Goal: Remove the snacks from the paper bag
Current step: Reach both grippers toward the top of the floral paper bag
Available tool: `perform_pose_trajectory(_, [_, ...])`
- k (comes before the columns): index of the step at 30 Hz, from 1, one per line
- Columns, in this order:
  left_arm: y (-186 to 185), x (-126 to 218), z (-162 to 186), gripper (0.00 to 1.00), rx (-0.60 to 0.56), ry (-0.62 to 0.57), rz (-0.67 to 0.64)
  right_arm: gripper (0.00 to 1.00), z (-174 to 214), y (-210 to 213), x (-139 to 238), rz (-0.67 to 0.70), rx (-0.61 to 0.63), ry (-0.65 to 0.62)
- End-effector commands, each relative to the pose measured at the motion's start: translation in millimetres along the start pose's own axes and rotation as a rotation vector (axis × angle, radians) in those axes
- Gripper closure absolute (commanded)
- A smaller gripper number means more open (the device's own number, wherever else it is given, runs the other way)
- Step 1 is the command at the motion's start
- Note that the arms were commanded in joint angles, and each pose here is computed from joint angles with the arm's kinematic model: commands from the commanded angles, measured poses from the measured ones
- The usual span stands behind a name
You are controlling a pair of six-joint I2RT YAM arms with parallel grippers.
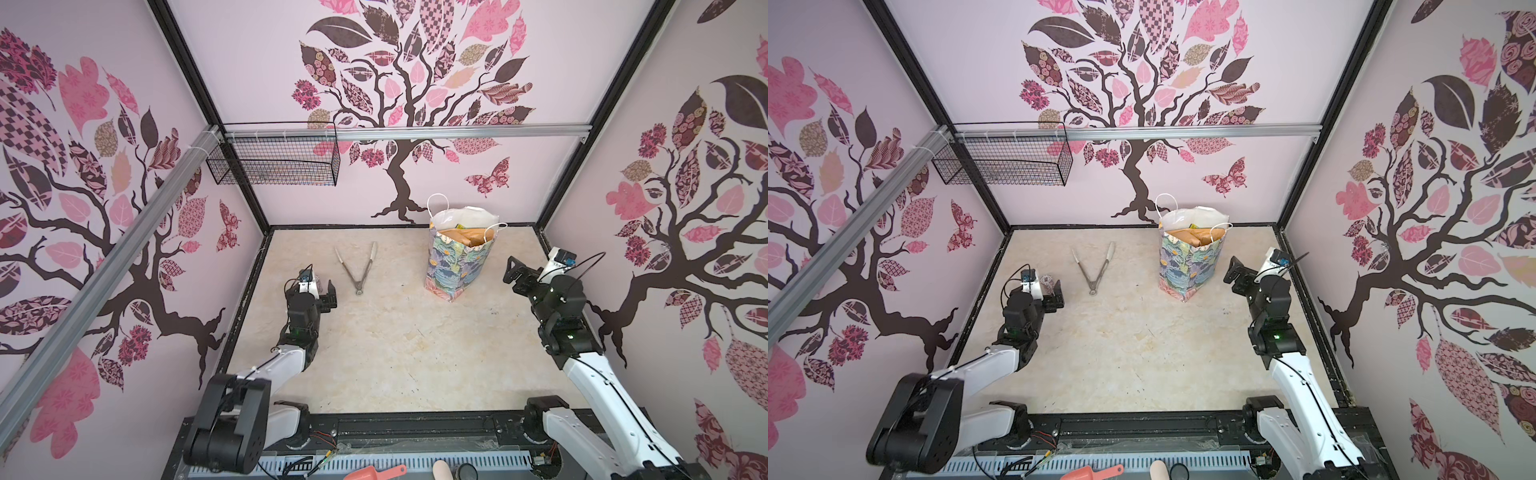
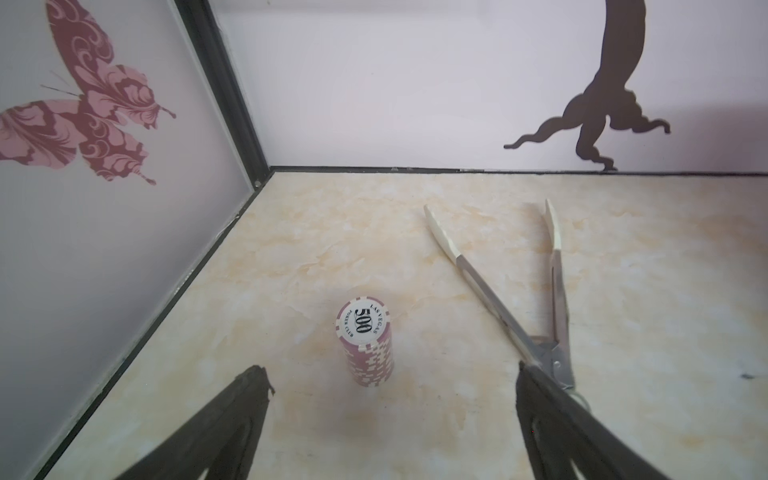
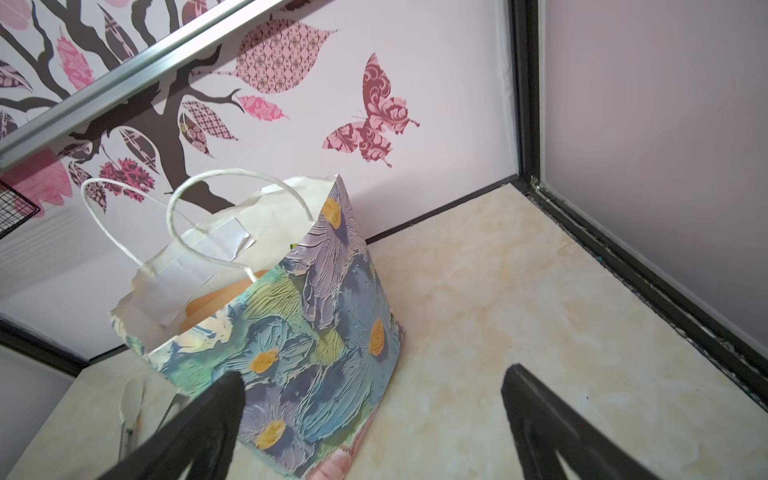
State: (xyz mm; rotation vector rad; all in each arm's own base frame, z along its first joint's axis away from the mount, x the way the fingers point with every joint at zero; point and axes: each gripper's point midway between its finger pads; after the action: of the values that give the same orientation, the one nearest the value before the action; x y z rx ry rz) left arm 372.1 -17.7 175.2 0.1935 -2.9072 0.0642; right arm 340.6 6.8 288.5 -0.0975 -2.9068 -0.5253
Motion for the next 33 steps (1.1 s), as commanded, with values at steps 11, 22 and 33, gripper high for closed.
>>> perform_pose_trajectory(11, [-202.6,45.8,-132.0,0.17,0.405,0.242,0.572,0.0,-11.5,39.8,-56.4,-0.022,-0.21,0.28])
perform_pose_trajectory(22, [-320.7,-12.1,-153.4,0.21,0.204,0.346,0.597,0.02,17.0,55.4,-121.4,-0.062,-0.22,0.385])
perform_pose_trajectory(33, [-368.3,-83.0,-134.5,0.32,0.161,0.356,0.539,0.17,50.7,48.2,-136.9,-0.049,-0.086,0.48])
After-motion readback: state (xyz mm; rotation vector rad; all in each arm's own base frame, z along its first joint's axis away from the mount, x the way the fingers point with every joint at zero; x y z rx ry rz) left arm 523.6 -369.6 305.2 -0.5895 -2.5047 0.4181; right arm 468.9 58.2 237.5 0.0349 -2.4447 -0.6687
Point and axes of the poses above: each gripper's point midway between its finger pads, its own x axis back along the fingers, its own y axis along the line the jaws close on, z = x × y, and after that the axes turned 3 degrees about x, right-handed
